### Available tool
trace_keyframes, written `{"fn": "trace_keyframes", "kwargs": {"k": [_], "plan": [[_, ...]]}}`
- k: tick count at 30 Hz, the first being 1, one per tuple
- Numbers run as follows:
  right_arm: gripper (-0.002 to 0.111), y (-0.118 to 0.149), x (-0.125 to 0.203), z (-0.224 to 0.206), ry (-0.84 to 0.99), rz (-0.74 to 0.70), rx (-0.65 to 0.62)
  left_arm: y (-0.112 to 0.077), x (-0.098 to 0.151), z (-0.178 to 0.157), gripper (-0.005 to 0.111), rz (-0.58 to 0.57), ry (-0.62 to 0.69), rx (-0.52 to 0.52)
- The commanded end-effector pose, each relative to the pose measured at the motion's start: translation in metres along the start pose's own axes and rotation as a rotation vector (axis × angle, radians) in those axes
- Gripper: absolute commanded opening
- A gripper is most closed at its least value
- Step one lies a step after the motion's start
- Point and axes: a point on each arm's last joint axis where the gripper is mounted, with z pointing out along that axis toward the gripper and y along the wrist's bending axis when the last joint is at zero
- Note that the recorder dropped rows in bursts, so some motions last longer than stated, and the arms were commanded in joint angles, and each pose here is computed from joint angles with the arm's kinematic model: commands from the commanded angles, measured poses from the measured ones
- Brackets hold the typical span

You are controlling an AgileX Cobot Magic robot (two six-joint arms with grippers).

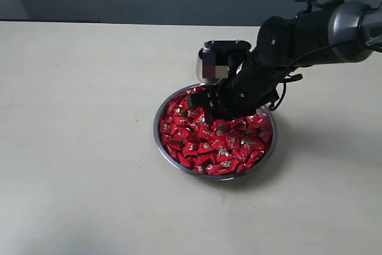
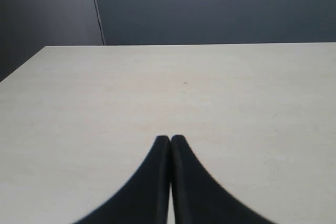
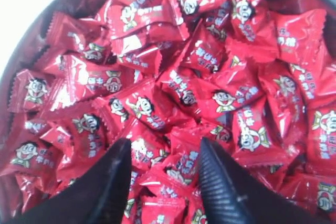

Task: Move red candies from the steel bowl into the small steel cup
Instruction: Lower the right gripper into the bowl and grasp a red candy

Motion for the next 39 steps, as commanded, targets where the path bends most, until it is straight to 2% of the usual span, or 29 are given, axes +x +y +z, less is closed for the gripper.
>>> {"fn": "trace_keyframes", "kwargs": {"k": [1, 8, 17, 20, 26, 34, 39], "plan": [[0.040, -0.006, -0.001, 0.004, -0.008, 0.008, 0.031, 0.000, 0.001, 0.000, 0.000, -0.002, -0.002, -0.001], [0.040, -0.011, 0.006, 0.022, 0.062, 0.029, 0.039, 0.000, 0.001, 0.000, 0.000, -0.002, -0.002, -0.001], [0.040, -0.010, 0.006, 0.024, 0.059, 0.047, 0.029, 0.000, 0.001, 0.000, 0.000, -0.002, -0.002, -0.001], [0.032, -0.010, 0.006, 0.024, 0.059, 0.045, 0.030, 0.000, 0.001, 0.000, 0.000, -0.002, -0.002, -0.001], [0.000, -0.011, 0.005, 0.023, 0.053, 0.013, 0.044, 0.000, 0.001, 0.000, 0.000, -0.002, -0.002, -0.001], [-0.001, -0.011, 0.003, 0.020, 0.033, 0.009, 0.043, 0.000, 0.001, 0.000, 0.000, -0.002, -0.002, -0.001], [-0.001, -0.003, -0.013, 0.002, -0.012, -0.013, 0.027, 0.000, 0.001, 0.000, 0.000, -0.002, -0.002, -0.001]]}}
